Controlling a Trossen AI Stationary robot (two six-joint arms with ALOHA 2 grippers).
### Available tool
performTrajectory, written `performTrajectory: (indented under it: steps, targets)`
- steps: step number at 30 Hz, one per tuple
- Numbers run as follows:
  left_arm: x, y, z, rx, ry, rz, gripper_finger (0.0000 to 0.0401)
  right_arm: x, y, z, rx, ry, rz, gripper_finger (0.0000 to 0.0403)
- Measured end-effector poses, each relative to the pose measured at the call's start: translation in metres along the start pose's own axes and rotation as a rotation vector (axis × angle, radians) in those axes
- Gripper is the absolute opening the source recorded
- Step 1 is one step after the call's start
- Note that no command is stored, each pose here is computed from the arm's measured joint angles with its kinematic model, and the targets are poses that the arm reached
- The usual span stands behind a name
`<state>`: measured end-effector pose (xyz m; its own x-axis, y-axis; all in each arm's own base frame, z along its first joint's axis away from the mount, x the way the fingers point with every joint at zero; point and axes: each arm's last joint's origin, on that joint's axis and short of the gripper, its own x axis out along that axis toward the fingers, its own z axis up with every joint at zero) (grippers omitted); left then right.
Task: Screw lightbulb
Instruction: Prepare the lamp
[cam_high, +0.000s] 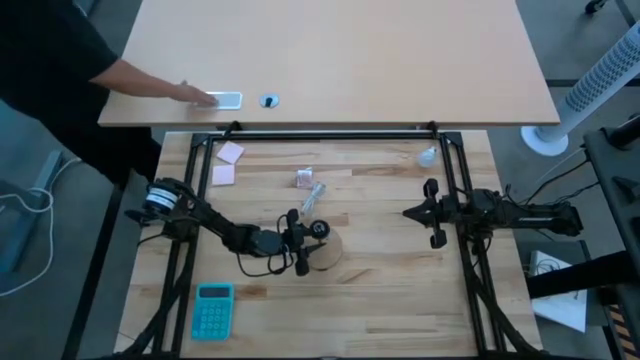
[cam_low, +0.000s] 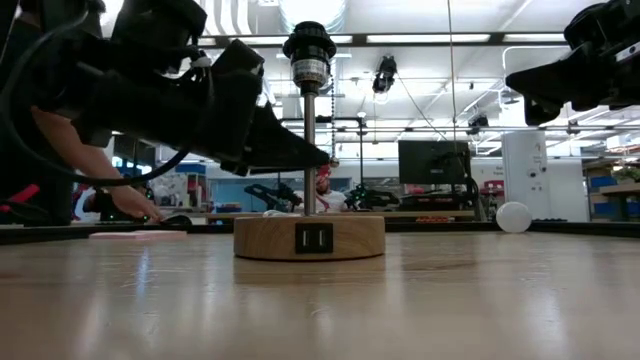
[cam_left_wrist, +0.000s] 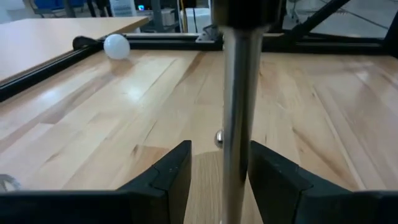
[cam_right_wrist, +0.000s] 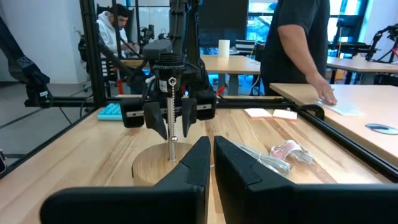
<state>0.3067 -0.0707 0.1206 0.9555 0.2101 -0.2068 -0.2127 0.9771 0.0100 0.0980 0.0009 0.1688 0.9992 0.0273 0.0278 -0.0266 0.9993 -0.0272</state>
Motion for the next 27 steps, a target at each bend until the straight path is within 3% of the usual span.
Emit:
performTrajectory:
  steps: [10, 19, 27]
  targets:
    - [0.0000, 0.0028, -0.0016, -0.050, 0.010, 0.005, 0.0129, 0.0000, 0.0000, -0.0001, -0.001, 0.000, 0.000, 0.0016]
    - [-0.0002, 0.0032, -0.0020, -0.075, 0.012, 0.007, 0.0033, 0.0000, 0.0000, 0.0007, 0.000, -0.008, 0.000, 0.0016]
    - [-0.0002, 0.0034, -0.0022, -0.080, 0.012, 0.008, 0.0031, 0.0000, -0.0001, 0.0024, 0.136, -0.024, 0.001, 0.0016]
